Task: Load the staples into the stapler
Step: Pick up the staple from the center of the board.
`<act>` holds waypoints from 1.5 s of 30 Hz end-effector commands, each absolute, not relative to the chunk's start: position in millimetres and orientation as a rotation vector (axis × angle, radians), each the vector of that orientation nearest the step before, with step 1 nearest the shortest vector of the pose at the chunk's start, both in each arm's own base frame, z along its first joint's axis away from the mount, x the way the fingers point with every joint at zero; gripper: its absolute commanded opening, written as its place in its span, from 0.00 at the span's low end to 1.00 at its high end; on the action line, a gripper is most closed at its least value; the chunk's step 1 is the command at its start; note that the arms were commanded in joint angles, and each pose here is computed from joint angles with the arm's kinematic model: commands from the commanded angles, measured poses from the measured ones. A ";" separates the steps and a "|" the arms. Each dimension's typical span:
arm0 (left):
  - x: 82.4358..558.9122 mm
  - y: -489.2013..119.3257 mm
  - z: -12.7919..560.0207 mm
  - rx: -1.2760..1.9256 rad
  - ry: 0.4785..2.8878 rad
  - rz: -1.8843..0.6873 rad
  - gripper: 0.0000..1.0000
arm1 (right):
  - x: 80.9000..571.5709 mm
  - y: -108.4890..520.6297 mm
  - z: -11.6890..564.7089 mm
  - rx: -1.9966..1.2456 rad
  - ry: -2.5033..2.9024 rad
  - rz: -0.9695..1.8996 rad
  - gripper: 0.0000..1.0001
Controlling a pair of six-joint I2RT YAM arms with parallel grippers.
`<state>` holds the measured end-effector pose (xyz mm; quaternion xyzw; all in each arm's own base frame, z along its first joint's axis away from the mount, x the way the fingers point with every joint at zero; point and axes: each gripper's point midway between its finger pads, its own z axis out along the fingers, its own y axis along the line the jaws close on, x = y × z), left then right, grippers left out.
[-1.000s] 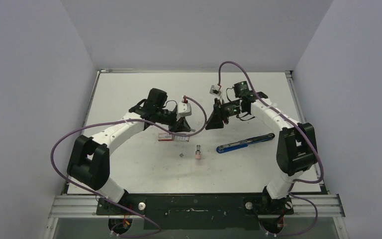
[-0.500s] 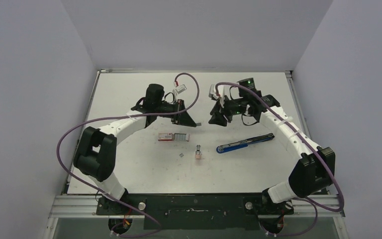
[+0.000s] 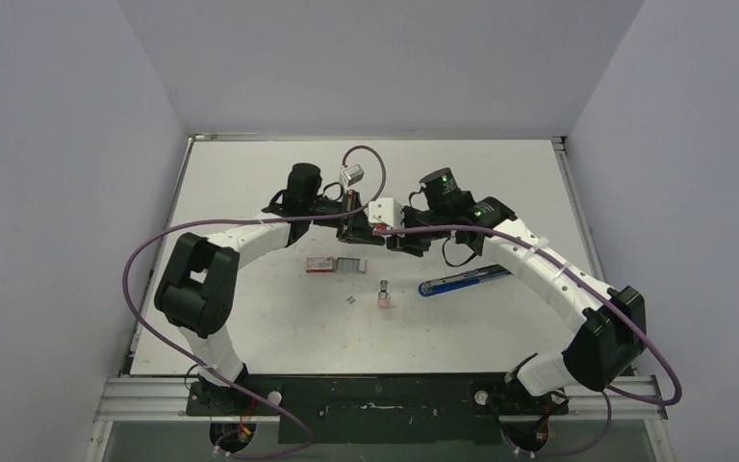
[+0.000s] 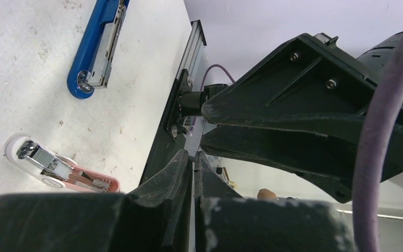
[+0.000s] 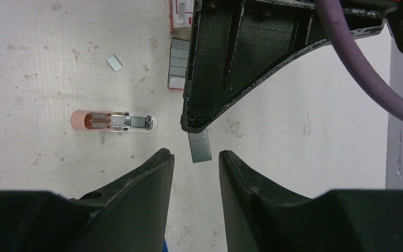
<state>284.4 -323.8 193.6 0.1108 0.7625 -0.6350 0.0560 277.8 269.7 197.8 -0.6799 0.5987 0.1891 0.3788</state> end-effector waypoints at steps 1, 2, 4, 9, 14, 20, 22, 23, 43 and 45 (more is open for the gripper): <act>288.9 -327.9 214.8 0.420 2.228 -1.968 0.00 | 291.6 273.4 211.3 -1.752 1.476 0.364 0.37; 288.2 -327.7 213.7 0.421 2.231 -1.972 0.00 | 291.3 274.7 209.7 -1.758 1.477 0.363 0.36; 287.0 -327.9 212.2 0.427 2.234 -1.977 0.00 | 291.2 276.7 209.2 -1.768 1.474 0.357 0.34; 285.8 -327.1 209.8 0.435 2.238 -1.984 0.00 | 292.6 278.3 208.3 -1.788 1.471 0.329 0.29; 284.1 -326.7 208.0 0.455 2.235 -1.994 0.00 | 290.4 278.7 208.3 -1.793 1.467 0.340 0.28; 279.6 -325.1 208.5 0.516 2.203 -2.026 0.00 | 282.6 278.5 210.8 -1.788 1.448 0.397 0.31; 277.1 -324.4 210.7 0.544 2.183 -2.043 0.00 | 278.9 279.1 212.9 -1.785 1.437 0.422 0.31; 275.8 -324.1 212.0 0.557 2.172 -2.052 0.00 | 277.1 279.1 214.1 -1.783 1.431 0.434 0.31; 257.2 -324.4 226.6 0.699 2.042 -2.189 0.00 | 251.5 266.9 244.8 -1.698 1.346 0.506 0.32; 254.9 -325.8 226.6 0.709 2.050 -2.197 0.00 | 252.3 267.1 245.5 -1.694 1.345 0.504 0.32</act>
